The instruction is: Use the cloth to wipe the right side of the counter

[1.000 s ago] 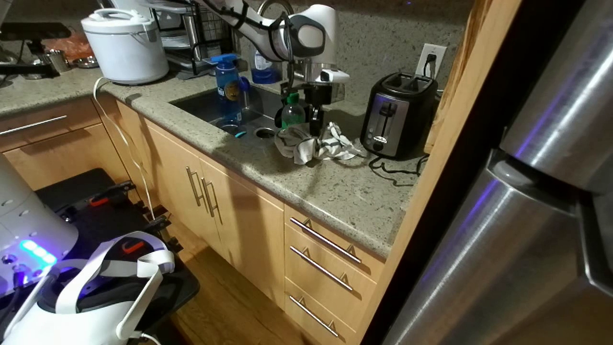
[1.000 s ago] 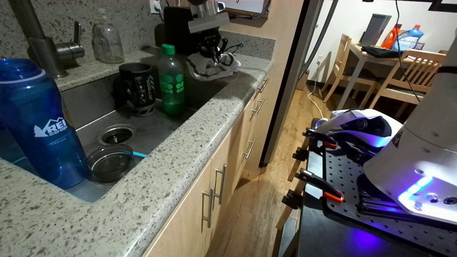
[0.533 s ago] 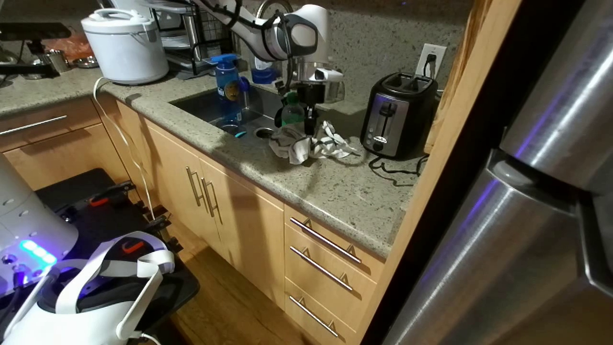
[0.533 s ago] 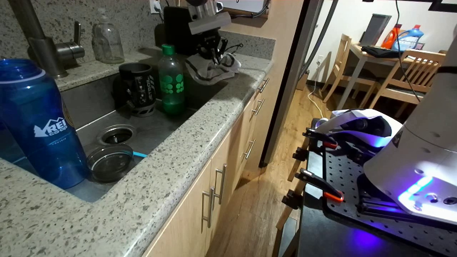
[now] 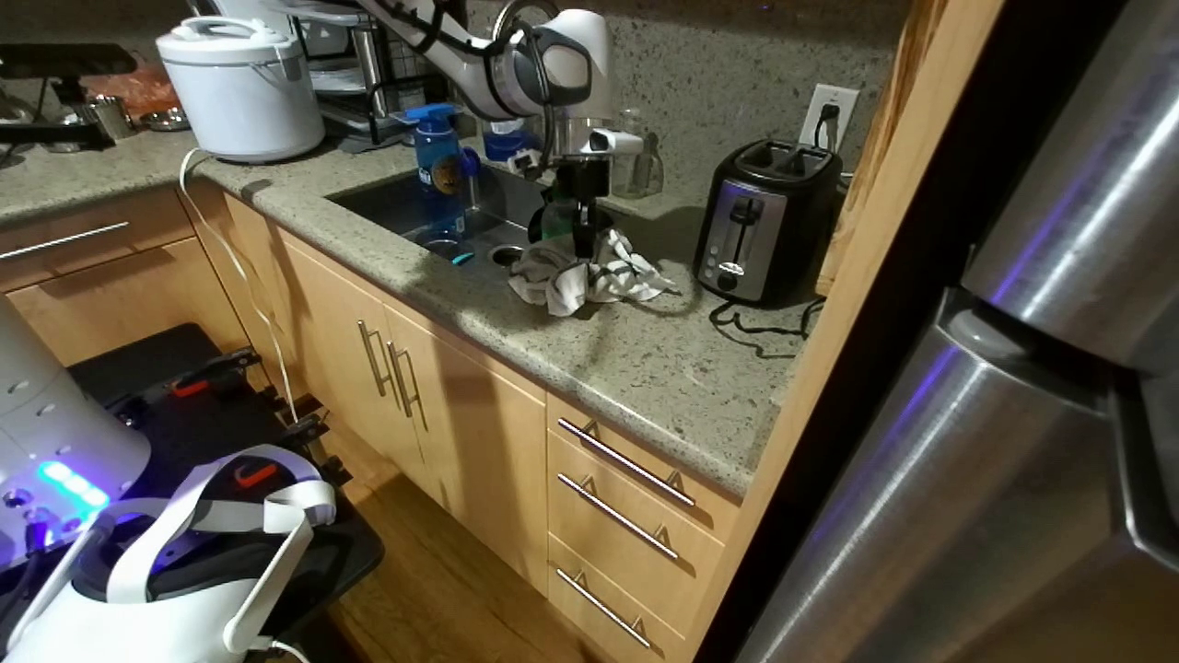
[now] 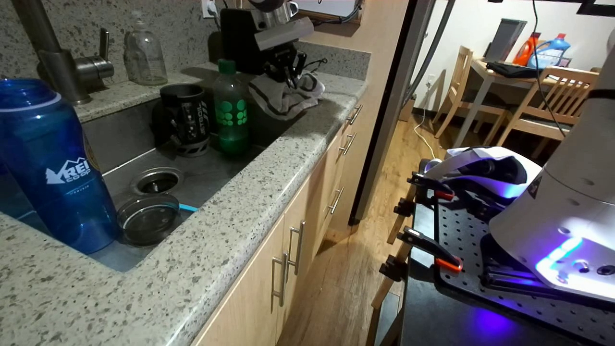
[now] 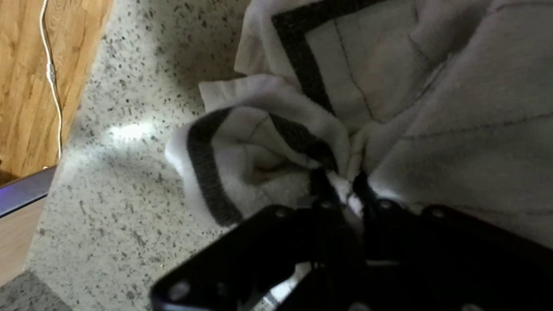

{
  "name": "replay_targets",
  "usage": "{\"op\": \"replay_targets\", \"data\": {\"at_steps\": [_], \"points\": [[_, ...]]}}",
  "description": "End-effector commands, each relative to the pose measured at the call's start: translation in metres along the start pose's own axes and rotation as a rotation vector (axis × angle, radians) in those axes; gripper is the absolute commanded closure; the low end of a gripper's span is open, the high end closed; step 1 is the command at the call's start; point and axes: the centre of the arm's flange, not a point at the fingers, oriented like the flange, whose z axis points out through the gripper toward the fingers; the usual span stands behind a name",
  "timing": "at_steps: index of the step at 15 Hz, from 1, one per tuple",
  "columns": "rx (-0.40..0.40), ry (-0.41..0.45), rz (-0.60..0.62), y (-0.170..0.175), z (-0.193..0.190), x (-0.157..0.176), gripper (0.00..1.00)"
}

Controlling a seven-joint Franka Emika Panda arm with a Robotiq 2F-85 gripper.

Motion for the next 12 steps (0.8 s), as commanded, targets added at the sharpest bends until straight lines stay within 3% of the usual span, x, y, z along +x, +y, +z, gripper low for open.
{"op": "replay_targets", "data": {"at_steps": [1,12], "points": [[0.005,-0.028,-0.066,-0.002,0.018,-0.040,0.97],[0.010,-0.027,-0.103,-0.004,0.016,-0.055,0.97]]}}
